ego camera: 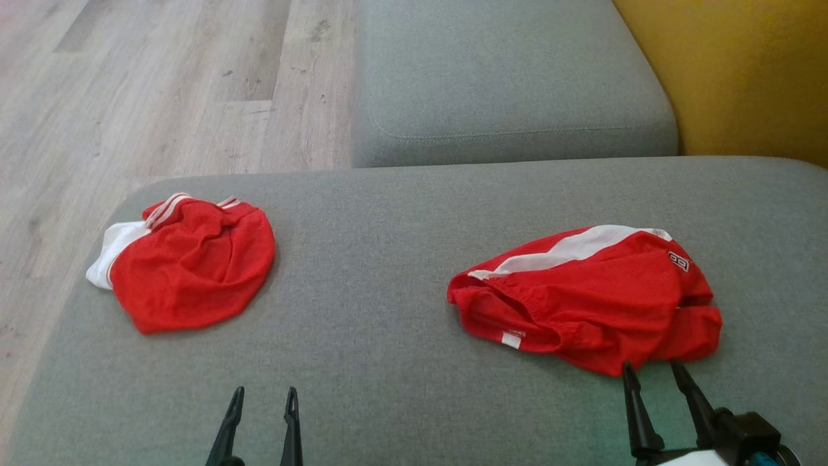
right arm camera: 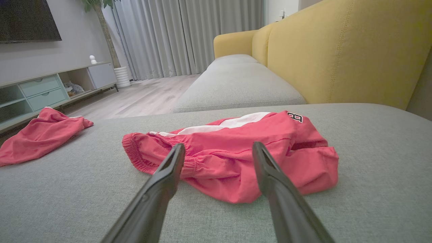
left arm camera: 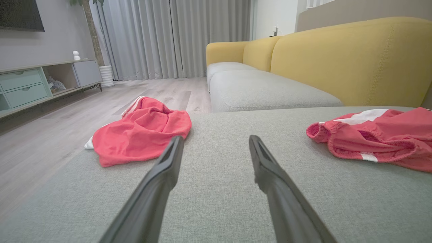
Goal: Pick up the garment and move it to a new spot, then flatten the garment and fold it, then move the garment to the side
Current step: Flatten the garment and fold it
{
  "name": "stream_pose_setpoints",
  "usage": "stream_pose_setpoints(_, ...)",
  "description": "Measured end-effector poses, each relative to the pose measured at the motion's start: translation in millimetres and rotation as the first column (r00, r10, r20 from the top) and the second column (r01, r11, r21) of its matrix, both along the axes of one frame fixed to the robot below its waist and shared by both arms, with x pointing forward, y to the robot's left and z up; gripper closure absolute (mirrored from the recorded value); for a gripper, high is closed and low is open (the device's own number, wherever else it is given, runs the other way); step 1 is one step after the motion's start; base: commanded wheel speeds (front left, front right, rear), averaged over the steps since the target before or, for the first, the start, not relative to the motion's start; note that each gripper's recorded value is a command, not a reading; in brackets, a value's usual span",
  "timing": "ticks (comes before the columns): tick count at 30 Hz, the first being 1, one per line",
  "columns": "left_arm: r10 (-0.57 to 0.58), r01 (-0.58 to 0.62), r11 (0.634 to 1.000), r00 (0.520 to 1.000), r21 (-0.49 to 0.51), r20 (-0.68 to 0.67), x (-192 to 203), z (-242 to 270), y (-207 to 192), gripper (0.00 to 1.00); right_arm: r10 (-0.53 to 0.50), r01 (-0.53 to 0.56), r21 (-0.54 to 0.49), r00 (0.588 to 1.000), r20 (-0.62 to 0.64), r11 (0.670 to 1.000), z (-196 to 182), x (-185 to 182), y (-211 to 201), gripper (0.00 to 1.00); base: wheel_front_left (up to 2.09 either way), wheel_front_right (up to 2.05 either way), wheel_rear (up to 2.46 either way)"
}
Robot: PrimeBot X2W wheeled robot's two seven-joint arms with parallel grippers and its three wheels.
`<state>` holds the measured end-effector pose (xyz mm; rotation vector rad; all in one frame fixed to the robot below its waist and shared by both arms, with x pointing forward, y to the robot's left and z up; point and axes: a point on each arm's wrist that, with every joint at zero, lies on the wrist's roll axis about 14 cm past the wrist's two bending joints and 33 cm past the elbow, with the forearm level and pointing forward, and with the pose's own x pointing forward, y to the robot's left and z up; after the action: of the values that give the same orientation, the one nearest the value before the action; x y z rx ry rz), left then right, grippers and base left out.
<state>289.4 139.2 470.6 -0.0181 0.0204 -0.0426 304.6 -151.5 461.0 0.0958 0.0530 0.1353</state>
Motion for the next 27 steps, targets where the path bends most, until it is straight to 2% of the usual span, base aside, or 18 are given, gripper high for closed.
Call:
stream_pose_setpoints(4,-0.034,0.034,0.999,0.999,0.013,-0.020,0,-6,-7,0.00,0.000,0.000,-0.007,1.000,-0.004,1.000,-1,0,0,0.00,0.00,0.00,0.00)
stream_pose_setpoints(8,-0.141,0.145,0.988,0.987,0.052,-0.072,-1,-22,-30,0.00,0.002,-0.002,-0.006,1.000,-0.016,1.000,-4,0,1,0.00,0.00,0.00,0.00)
stream_pose_setpoints(11,-0.270,0.278,0.955,0.959,0.098,-0.090,7,-27,-60,0.00,-0.003,0.002,-0.011,1.000,-0.029,1.000,-8,-1,0,0.00,0.00,0.00,0.00)
stream_pose_setpoints(14,-0.408,0.417,0.896,0.909,0.149,-0.087,21,-23,-95,0.00,-0.007,0.007,-0.015,0.999,-0.042,1.000,-11,-1,-1,0.00,0.00,0.00,0.00)
stream_pose_setpoints(15,-0.408,0.417,0.896,0.909,0.149,-0.087,21,-23,-95,0.00,-0.007,0.007,-0.015,0.999,-0.042,1.000,-11,-1,-1,0.00,0.00,0.00,0.00)
stream_pose_setpoints(21,-0.636,0.647,0.727,0.761,0.231,-0.128,39,-29,-159,0.00,-0.046,0.045,-0.016,0.998,-0.035,0.999,-8,8,-10,0.00,0.00,0.00,0.00)
stream_pose_setpoints(27,-0.762,0.780,0.557,0.616,0.284,-0.197,52,-47,-204,0.00,-0.112,0.111,-0.023,0.993,-0.047,0.994,-9,14,-30,0.00,0.00,0.00,0.00)
